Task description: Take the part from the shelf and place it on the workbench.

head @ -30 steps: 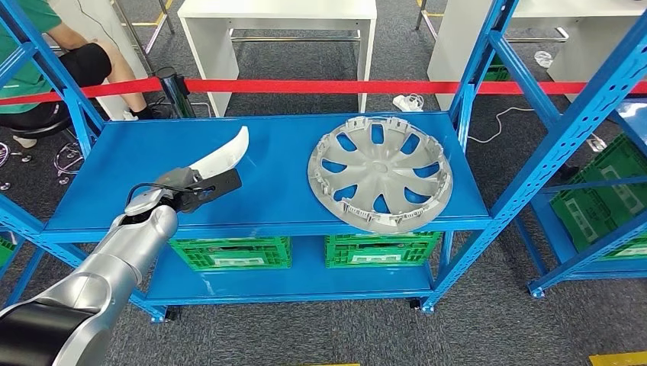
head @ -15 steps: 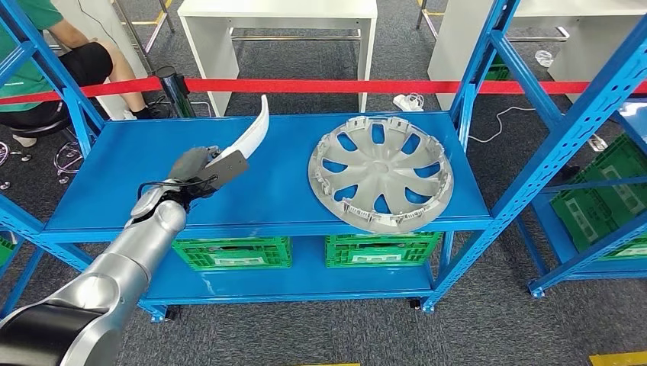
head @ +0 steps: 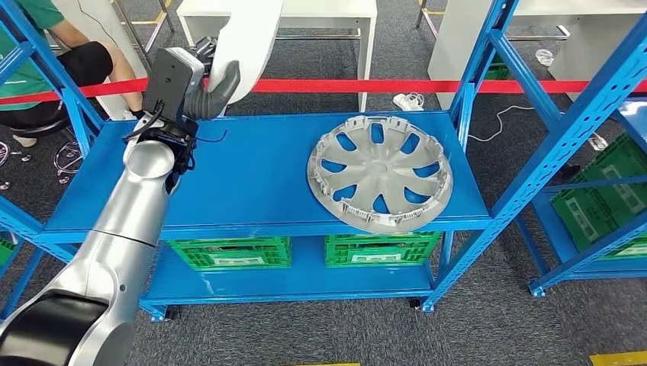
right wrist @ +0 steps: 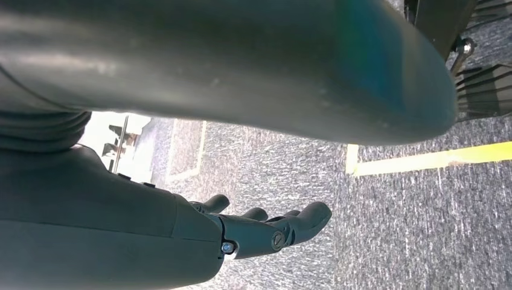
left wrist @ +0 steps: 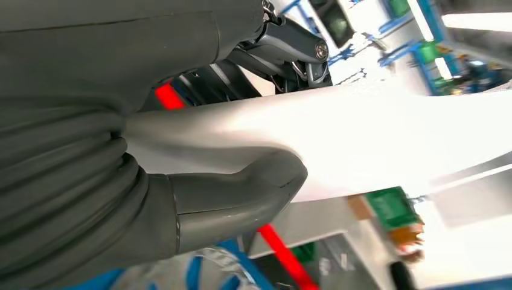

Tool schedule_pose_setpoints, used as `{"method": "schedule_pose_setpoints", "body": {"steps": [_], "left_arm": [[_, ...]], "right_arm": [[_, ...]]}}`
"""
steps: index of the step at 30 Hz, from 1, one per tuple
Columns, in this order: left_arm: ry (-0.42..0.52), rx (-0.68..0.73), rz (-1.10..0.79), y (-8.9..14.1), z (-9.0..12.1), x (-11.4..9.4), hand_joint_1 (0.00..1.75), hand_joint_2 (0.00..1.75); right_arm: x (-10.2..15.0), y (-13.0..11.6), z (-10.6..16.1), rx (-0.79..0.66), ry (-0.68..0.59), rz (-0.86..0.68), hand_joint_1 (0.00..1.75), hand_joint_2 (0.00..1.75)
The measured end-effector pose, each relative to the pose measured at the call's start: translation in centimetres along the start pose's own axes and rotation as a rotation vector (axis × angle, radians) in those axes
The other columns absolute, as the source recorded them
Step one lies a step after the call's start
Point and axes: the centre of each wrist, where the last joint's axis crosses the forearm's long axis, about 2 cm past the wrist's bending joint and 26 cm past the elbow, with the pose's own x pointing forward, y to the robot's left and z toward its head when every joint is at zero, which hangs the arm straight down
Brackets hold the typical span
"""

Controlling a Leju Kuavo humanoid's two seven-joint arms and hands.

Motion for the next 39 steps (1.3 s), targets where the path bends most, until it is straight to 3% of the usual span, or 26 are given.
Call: {"method": "schedule_pose_setpoints", "body": {"steps": [9,39], "left_arm": [[-0.105,-0.052,-0.026,0.2,-0.1,2.1,1.75,1.75],[-0.107,-0.204,-0.060,-2.1,-0.6,2.3,1.75,1.75]], "right_arm": [[0.0,0.0,0.0,0.006,0.001,0.002,0.00,0.00],[-0.5,1.1,-0.1,0.035,0.006,-0.060,0.00,0.00]]}}
